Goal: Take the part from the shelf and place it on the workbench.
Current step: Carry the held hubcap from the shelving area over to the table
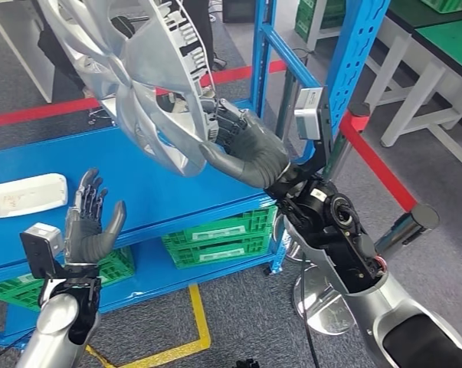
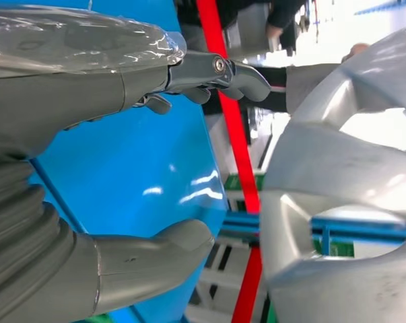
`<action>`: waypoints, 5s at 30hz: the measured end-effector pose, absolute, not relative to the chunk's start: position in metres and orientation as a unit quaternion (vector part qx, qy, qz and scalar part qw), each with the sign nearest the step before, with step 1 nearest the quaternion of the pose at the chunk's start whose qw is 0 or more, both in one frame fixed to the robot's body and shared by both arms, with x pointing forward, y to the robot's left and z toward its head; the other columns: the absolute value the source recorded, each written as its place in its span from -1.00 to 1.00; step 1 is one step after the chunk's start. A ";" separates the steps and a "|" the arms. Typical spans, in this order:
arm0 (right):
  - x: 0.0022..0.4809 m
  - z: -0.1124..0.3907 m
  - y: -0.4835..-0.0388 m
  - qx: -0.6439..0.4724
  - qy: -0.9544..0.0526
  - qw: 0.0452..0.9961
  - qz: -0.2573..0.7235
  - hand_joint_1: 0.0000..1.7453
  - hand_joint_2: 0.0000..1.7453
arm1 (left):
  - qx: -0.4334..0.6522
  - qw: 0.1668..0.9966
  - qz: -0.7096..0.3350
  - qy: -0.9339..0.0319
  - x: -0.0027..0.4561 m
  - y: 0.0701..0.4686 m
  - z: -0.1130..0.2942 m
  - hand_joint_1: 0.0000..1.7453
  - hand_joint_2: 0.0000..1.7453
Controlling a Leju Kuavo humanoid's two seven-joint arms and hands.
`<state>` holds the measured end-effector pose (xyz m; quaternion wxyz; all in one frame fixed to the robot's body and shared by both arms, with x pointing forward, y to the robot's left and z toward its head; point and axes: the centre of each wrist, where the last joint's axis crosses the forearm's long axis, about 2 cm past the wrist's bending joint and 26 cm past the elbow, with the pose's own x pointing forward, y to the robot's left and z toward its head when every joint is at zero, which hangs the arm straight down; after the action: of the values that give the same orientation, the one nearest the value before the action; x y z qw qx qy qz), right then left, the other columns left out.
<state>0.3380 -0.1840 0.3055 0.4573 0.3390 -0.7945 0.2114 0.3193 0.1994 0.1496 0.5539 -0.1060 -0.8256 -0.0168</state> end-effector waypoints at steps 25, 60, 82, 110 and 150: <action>0.339 0.305 -0.189 0.341 -0.799 0.447 0.212 1.00 1.00 | -0.105 0.541 -0.008 -0.834 0.323 0.198 0.155 -1.00 1.00; 0.337 0.288 -0.189 0.351 -0.785 0.467 0.205 1.00 1.00 | -0.103 0.536 0.005 -0.838 0.325 0.195 0.152 -1.00 1.00; 0.338 0.284 -0.191 0.358 -0.778 0.474 0.205 1.00 1.00 | -0.067 0.542 -0.015 -0.837 0.322 0.208 0.148 -1.00 1.00; 0.334 0.265 -0.196 0.361 -0.766 0.495 0.196 1.00 1.00 | -0.062 0.543 -0.013 -0.837 0.314 0.211 0.148 -1.00 1.00; 0.334 0.254 -0.200 0.358 -0.761 0.507 0.188 1.00 1.00 | -0.036 0.542 0.003 -0.839 0.308 0.219 0.147 -1.00 1.00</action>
<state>0.3342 -0.2000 0.2543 0.5072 0.3583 -0.7609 0.1878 0.3082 0.2195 0.1472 0.5425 -0.0358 -0.8393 0.0027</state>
